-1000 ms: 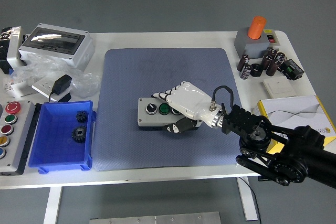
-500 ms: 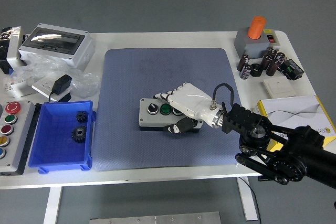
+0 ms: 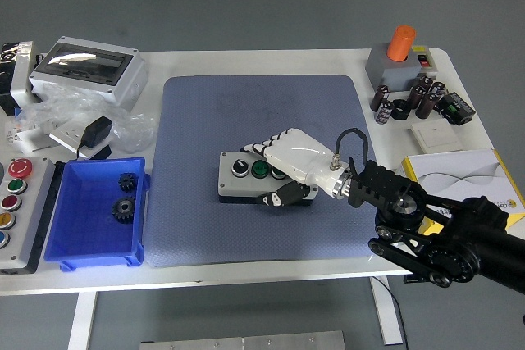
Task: Pick up the button,place it on the desk,press the button,press the button
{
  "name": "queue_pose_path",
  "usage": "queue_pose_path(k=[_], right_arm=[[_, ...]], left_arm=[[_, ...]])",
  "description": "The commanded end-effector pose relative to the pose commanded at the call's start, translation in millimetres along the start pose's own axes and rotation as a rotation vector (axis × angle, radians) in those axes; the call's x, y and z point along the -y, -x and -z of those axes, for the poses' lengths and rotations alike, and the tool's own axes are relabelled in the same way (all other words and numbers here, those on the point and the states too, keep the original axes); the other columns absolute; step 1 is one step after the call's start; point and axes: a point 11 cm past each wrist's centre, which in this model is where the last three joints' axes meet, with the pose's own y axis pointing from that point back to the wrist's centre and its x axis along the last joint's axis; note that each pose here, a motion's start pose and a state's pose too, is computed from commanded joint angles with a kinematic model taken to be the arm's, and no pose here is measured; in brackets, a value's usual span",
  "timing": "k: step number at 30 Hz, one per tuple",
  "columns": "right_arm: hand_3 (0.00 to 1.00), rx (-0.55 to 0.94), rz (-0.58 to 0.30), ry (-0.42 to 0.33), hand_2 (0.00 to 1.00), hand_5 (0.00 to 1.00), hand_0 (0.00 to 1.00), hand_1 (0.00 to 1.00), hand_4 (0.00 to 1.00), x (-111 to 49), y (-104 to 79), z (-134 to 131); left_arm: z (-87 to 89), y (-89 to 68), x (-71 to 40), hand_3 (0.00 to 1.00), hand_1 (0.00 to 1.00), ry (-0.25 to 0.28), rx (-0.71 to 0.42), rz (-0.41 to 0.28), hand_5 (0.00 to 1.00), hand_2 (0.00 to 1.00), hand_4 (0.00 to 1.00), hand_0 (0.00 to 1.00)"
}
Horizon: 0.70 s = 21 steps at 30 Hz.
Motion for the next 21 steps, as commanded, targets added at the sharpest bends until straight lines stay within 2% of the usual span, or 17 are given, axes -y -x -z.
queue_pose_path(k=[21], right_arm=[[0.851,-0.004,-0.004,-0.013,0.757,0.008,0.52,0.645,0.653,0.4,-3.3,1.4]], left_arm=[[1.7,0.0,0.0,0.681,0.633,-0.007,-0.001,0.0,0.185,0.567,0.633,0.63]])
